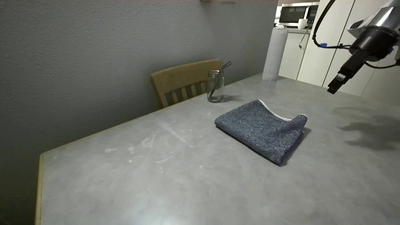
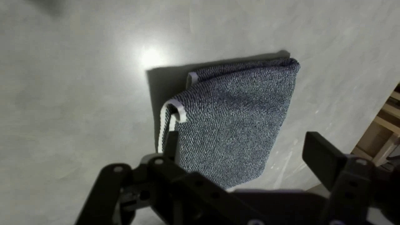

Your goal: Unfold the towel on the table

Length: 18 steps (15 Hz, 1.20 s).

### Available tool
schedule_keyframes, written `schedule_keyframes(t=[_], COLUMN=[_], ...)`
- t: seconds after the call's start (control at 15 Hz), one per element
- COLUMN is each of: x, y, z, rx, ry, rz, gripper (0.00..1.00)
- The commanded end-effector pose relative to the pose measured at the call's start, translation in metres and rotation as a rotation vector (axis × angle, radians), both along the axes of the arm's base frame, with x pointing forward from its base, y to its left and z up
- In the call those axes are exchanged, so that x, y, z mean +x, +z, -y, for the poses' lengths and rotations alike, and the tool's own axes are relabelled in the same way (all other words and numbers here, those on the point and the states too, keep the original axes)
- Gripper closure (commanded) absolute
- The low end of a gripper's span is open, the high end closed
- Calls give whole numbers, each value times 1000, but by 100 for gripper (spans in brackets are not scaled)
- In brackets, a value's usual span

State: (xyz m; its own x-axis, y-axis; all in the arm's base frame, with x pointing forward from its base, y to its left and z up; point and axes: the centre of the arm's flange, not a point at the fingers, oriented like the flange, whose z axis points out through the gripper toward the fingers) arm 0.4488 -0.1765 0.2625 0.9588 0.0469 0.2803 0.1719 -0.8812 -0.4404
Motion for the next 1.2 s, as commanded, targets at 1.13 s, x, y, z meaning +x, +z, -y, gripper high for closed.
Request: schedule_keyframes(t=[1.13], x=[83], y=[-113], z=[32], rx=[148], ry=[73], rz=[79], gripper=[0])
